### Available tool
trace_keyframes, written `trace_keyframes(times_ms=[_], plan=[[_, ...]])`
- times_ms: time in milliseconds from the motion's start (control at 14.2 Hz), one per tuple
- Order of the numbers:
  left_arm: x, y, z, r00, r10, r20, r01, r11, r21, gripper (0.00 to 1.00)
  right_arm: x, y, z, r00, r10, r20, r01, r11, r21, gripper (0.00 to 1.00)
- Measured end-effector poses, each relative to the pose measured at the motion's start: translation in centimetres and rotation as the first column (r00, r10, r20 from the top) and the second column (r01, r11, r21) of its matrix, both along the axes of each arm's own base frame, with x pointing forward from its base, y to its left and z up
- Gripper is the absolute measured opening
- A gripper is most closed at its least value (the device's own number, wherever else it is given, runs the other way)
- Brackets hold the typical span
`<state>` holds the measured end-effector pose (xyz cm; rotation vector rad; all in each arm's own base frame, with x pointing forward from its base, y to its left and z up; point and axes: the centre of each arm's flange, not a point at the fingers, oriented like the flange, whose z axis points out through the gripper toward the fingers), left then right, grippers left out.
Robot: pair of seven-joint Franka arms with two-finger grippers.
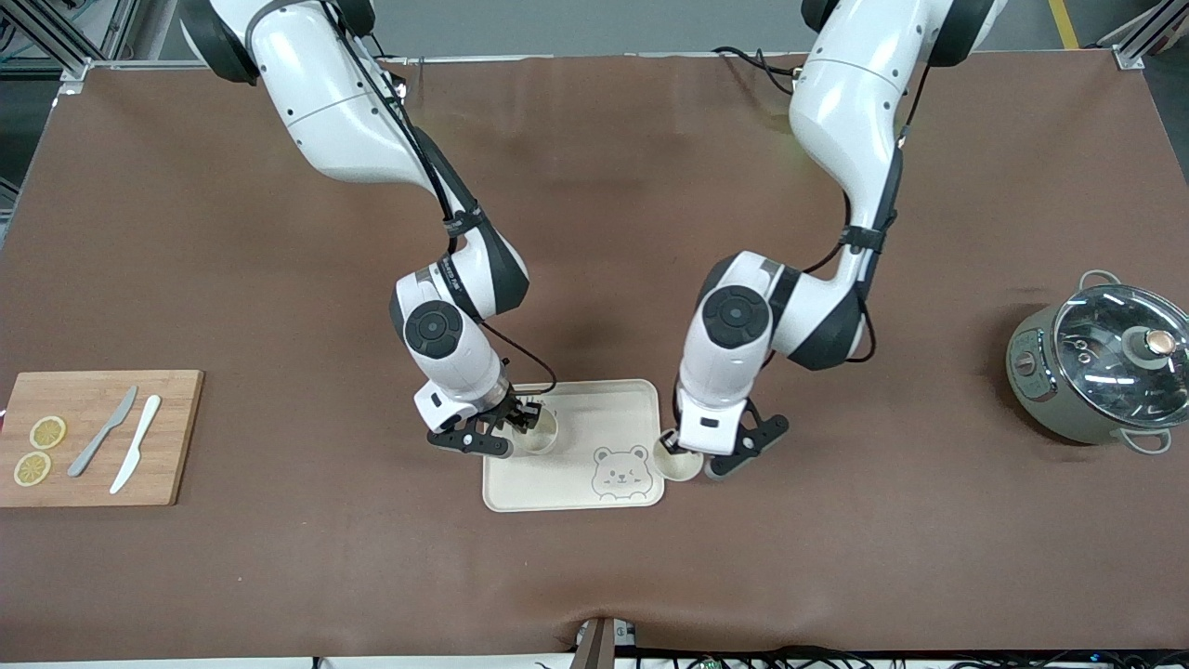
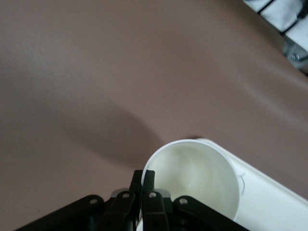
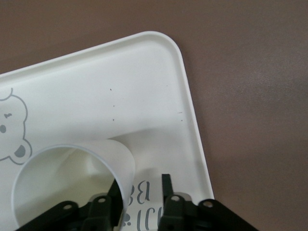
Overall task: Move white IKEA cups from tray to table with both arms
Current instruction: 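Lift the cups off the tray and carry them apart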
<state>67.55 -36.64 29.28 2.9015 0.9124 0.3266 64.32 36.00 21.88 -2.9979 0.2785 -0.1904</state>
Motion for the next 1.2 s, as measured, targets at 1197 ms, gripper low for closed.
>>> trace_keyframes(times_ms=[1197], plan=[[7.4,24.0,-0.8,0.999,-0.029,-0.041,0.032,0.995,0.091,0.03,4.1,-4.8,7.4,0.996,0.055,-0.068,-0.058,0.997,-0.044,0.04]])
